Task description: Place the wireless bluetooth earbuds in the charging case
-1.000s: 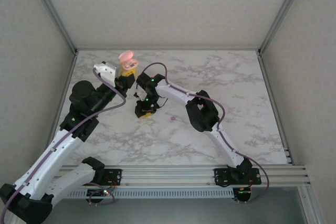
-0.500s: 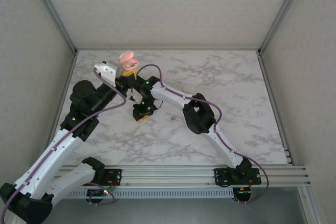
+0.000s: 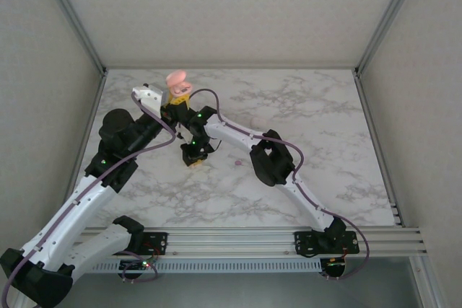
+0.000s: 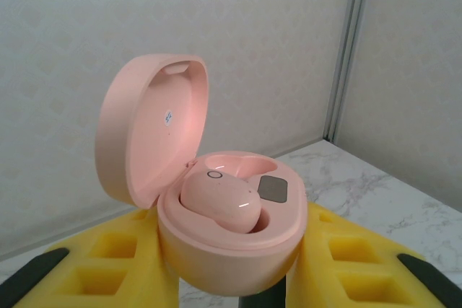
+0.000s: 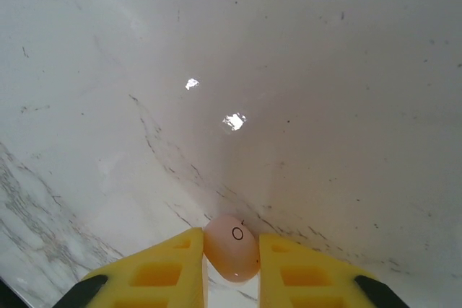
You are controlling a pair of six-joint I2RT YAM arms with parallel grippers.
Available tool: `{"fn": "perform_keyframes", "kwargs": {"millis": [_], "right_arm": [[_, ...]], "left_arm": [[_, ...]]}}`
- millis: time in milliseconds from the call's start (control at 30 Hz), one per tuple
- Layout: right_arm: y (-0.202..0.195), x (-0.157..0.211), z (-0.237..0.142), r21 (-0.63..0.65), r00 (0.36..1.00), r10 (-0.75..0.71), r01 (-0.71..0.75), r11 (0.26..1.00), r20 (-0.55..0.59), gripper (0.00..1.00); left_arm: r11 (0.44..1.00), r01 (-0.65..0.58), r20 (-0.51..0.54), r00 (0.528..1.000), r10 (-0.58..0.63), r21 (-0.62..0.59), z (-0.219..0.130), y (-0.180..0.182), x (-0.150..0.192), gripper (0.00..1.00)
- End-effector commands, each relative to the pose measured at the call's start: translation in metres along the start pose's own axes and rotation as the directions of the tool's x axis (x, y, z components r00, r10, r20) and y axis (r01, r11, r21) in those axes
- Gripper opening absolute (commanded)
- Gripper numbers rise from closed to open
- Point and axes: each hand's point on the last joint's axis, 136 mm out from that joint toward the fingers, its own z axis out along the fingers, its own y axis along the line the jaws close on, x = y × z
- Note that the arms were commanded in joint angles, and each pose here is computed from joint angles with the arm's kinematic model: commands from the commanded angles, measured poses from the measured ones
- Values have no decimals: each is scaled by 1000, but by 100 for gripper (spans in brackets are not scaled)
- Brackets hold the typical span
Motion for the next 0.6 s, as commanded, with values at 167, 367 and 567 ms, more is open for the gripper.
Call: {"fn": "perform_keyframes", "kwargs": {"millis": [167,367,567], "right_arm": [[-18,-3,-58,21,984,110,-114,993,141,18],[-54,10,-115,-15,934,230,-235,972,272,18],[-88,32,-194,-28,851,298,-317,948,432,17]], "left_arm": [[1000,11,37,999,-12,23,2,-3,-17,19],[999,17,4,1000,-17,32,13,-3,-4,19],[998,30,-37,999,-28,62,36,-10,20,19]]}}
